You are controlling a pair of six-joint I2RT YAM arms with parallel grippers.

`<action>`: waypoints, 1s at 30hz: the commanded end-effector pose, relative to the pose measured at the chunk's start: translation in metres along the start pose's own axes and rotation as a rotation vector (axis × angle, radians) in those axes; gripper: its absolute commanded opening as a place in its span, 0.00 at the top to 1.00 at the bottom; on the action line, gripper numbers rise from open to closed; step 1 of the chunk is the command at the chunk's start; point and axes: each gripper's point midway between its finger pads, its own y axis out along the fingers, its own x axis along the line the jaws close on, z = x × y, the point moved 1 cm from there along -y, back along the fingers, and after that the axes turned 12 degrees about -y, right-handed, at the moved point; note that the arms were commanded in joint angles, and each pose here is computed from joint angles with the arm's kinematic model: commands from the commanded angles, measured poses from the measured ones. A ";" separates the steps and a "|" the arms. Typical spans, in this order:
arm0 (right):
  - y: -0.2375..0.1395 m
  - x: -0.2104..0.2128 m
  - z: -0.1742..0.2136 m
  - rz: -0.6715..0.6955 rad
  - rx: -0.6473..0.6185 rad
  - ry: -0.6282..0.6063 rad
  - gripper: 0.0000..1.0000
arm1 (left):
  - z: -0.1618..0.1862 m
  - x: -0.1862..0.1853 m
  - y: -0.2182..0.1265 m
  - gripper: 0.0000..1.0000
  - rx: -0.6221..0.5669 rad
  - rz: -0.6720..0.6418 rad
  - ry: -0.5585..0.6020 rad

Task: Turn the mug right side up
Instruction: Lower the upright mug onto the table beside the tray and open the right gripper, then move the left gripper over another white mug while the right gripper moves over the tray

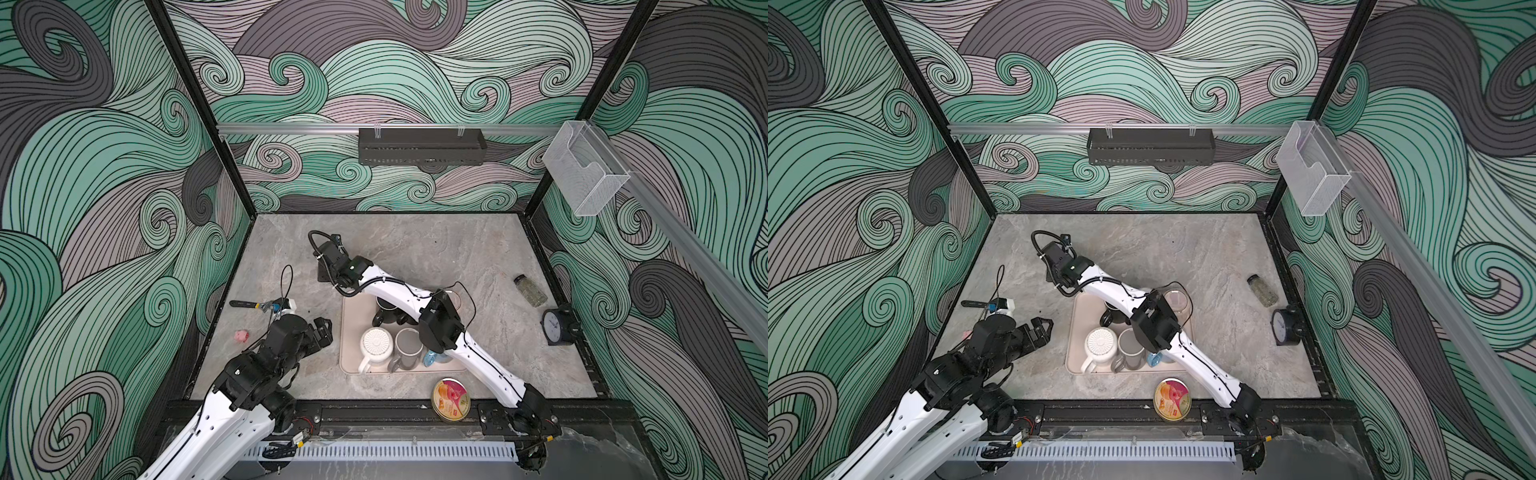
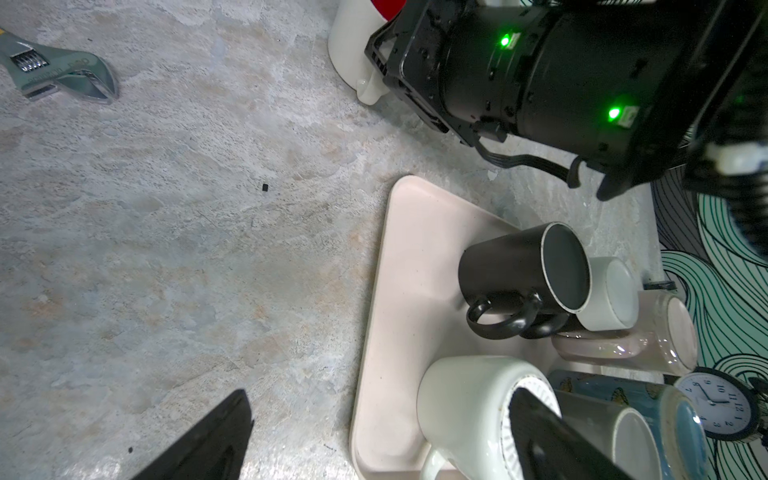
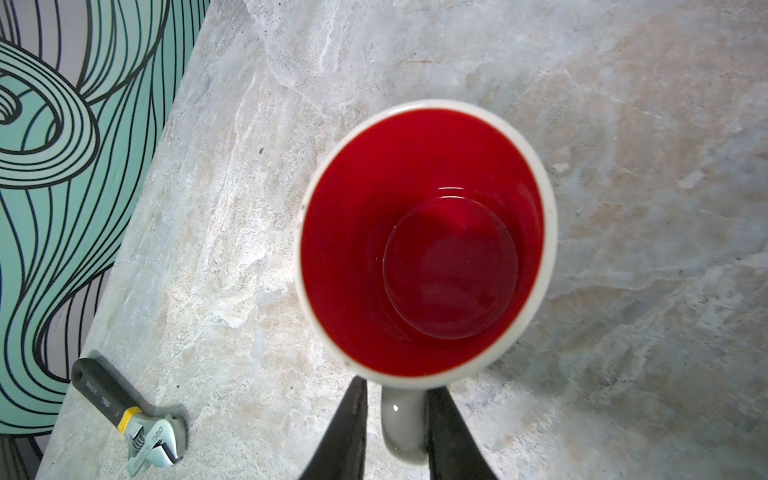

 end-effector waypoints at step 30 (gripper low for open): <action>-0.257 -0.056 -0.044 0.027 -0.187 -0.273 0.47 | 0.017 -0.067 0.002 0.08 0.137 0.167 0.293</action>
